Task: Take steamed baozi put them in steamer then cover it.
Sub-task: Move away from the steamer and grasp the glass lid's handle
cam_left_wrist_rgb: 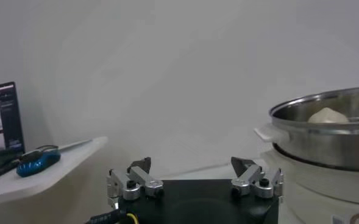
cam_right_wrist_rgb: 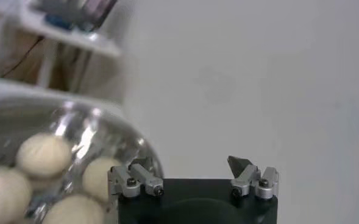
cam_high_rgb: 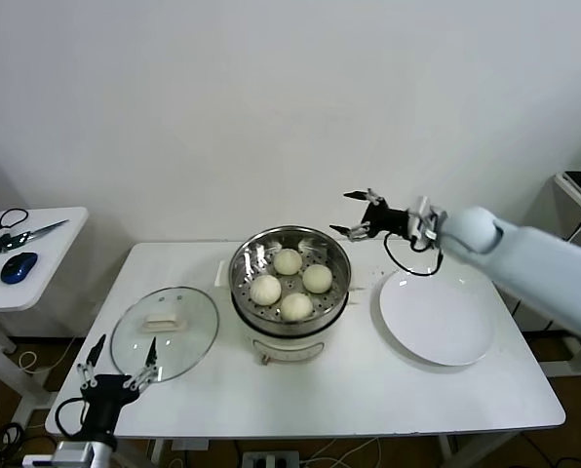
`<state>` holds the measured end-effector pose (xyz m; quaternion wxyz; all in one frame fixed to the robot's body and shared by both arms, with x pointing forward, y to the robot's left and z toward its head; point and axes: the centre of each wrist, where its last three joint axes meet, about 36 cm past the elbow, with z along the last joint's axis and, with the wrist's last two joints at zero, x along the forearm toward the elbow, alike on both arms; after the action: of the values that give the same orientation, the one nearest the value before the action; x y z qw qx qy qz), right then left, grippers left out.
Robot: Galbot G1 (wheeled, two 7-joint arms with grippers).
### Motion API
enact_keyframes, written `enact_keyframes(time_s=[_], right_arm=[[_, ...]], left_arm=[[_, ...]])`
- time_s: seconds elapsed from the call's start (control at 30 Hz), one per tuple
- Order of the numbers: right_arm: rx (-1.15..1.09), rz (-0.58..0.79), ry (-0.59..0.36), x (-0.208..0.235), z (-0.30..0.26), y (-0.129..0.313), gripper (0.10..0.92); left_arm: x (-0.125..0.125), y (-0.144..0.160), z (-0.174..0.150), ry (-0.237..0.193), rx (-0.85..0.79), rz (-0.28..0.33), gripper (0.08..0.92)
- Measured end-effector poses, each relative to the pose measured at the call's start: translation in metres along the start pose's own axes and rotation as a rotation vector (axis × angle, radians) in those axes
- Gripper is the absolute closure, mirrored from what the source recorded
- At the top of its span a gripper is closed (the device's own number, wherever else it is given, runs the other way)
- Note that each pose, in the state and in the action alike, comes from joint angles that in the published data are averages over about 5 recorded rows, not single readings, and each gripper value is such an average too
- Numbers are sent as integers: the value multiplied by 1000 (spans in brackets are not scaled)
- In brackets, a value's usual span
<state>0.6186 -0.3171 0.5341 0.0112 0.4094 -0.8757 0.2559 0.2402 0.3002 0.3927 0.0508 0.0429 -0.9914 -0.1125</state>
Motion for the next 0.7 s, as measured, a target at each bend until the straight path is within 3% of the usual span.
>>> enact_keyframes(time_s=[0.33,0.5,0.7], right_arm=[[-204,279,-184,40,41,63,200],[-289,402,-207,70,64,91,200],[-367,532,-178,110,94,123,200]], left_arm=[[-3,7,-11,-10,-190,-15,177],[-6,12,-18,-8,-428,-16,177],[-9,12,-19,24,-794,6,177]])
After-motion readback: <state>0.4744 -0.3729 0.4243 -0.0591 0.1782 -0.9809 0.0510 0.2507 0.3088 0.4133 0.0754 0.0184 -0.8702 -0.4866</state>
